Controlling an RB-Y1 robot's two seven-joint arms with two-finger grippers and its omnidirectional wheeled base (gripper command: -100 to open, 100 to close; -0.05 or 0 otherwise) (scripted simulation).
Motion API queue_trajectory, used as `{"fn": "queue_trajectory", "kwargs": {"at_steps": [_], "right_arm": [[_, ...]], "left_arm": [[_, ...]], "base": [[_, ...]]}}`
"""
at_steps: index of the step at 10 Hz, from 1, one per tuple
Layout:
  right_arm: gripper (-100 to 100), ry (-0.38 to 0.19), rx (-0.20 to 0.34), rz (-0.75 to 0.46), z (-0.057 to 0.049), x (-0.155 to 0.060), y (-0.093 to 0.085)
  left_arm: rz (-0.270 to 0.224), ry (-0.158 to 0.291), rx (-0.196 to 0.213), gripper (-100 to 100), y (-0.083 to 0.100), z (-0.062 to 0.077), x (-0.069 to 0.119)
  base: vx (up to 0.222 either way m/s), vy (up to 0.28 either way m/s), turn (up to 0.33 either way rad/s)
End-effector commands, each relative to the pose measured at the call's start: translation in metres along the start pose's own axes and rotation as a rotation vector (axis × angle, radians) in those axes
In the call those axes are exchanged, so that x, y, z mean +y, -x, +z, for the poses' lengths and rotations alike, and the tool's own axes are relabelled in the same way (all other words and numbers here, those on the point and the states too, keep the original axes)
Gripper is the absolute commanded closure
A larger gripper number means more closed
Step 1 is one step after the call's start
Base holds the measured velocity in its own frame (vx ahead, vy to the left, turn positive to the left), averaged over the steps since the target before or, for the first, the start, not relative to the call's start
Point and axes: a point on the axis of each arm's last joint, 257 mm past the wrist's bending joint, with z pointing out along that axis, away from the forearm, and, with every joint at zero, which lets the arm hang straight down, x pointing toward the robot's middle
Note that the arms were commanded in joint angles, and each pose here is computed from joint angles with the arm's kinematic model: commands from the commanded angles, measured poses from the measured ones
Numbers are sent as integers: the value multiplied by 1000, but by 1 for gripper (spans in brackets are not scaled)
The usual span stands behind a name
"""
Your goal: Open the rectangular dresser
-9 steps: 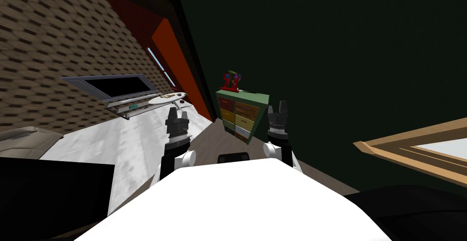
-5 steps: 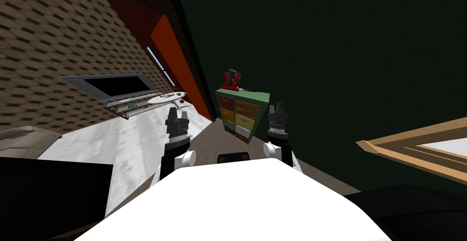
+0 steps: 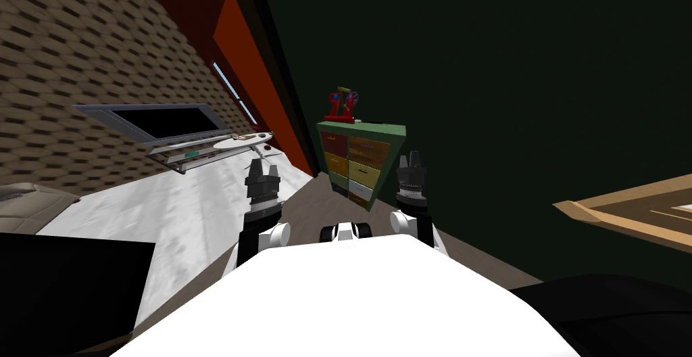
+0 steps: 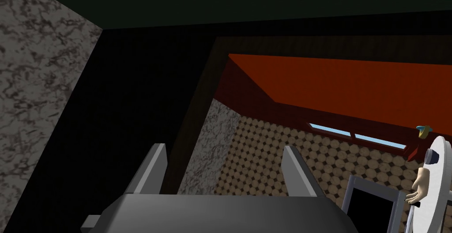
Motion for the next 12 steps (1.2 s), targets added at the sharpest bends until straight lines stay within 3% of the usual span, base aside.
{"fn": "queue_trajectory", "kwargs": {"at_steps": [1,7,12], "right_arm": [[-100,-5,37,-31,-1,-2,-3],[-100,-50,195,-271,-7,-24,-7],[-100,-100,302,-576,-14,-49,8]], "left_arm": [[0,0,0,0,0,0,0],[0,1,0,0,0,0,0],[0,1,0,0,0,0,0]], "base": [[21,21,-14],[66,89,-31],[119,174,-53]]}}
